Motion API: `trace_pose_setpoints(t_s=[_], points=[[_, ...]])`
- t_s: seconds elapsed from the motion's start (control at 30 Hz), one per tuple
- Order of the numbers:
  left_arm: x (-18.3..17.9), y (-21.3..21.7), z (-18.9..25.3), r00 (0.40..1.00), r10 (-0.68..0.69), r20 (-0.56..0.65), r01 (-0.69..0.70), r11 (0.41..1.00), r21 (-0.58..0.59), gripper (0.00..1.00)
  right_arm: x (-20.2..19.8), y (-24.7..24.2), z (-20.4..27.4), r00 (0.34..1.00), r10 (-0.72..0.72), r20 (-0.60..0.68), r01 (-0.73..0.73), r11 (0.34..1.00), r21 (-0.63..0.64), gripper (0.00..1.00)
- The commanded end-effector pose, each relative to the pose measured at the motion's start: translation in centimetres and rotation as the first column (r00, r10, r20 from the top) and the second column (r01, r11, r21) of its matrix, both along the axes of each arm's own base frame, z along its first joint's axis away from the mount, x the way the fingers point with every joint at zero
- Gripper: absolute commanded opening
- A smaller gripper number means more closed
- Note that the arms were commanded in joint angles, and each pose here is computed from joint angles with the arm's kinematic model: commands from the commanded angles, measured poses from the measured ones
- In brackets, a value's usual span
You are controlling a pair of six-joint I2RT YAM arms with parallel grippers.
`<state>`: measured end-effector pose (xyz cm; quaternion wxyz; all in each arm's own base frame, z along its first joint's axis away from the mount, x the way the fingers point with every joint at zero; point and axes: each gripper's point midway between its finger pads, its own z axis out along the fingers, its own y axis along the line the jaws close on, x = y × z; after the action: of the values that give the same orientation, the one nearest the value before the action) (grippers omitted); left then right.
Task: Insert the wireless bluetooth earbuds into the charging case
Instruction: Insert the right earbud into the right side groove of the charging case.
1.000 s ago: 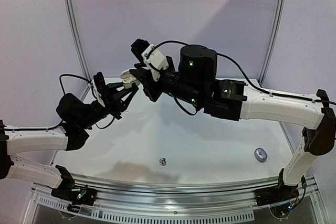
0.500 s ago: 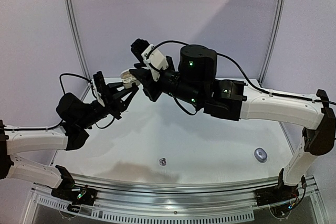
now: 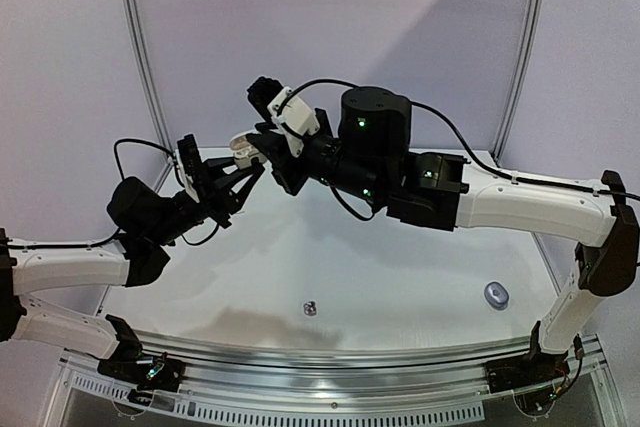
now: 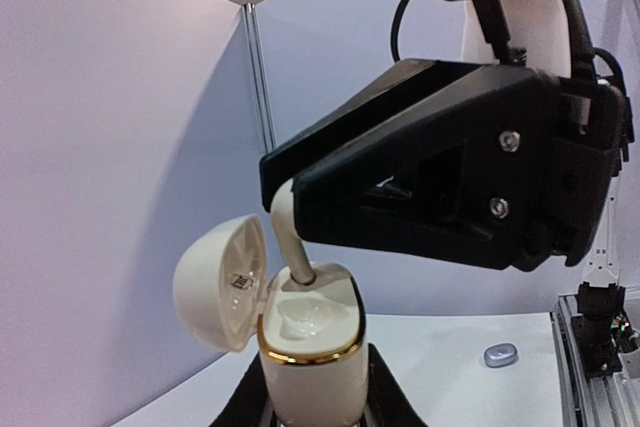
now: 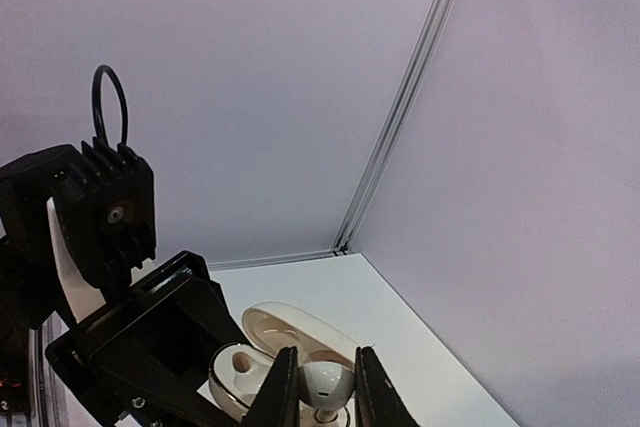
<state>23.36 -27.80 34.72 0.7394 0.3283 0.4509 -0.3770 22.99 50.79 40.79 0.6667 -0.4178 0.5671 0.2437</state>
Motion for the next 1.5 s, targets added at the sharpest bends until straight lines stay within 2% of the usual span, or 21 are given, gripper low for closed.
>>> trace_pose_setpoints(t_s=[0.0,0.23,0.53,0.83,1.07,1.47], points=[[-0.2,0.2,2.0,1.0,-0.017,0.004,0.017,0.998,-0.067,0.0,0.2,0.6,-2.3,1.0,-0.001,0.007,0.002,0.997,-0.076,0.0],[-0.3,0.2,2.1,1.0,-0.024,0.007,0.024,0.998,-0.065,0.0,0.5,0.8,-3.3,1.0,-0.007,0.03,0.012,0.987,-0.159,0.0],[-0.1,0.4,2.3,0.995,0.031,0.091,-0.027,0.999,-0.044,0.0,0.7,1.2,-4.4,1.0,-0.011,0.009,0.013,0.979,-0.202,0.04],[-0.1,0.8,2.7,0.997,0.027,0.071,-0.022,0.997,-0.076,0.0,0.8,0.8,-4.5,0.999,-0.03,0.009,0.032,0.982,-0.186,0.05],[0.1,0.9,2.8,0.999,0.021,0.049,-0.016,0.996,-0.089,0.0,0.2,0.8,-4.1,1.0,0.008,0.011,-0.006,0.982,-0.188,0.08],[0.2,1.0,2.8,0.999,0.024,0.04,-0.02,0.995,-0.093,0.0,-0.4,1.0,-4.0,0.999,0.04,-0.012,-0.041,0.984,-0.172,0.09]])
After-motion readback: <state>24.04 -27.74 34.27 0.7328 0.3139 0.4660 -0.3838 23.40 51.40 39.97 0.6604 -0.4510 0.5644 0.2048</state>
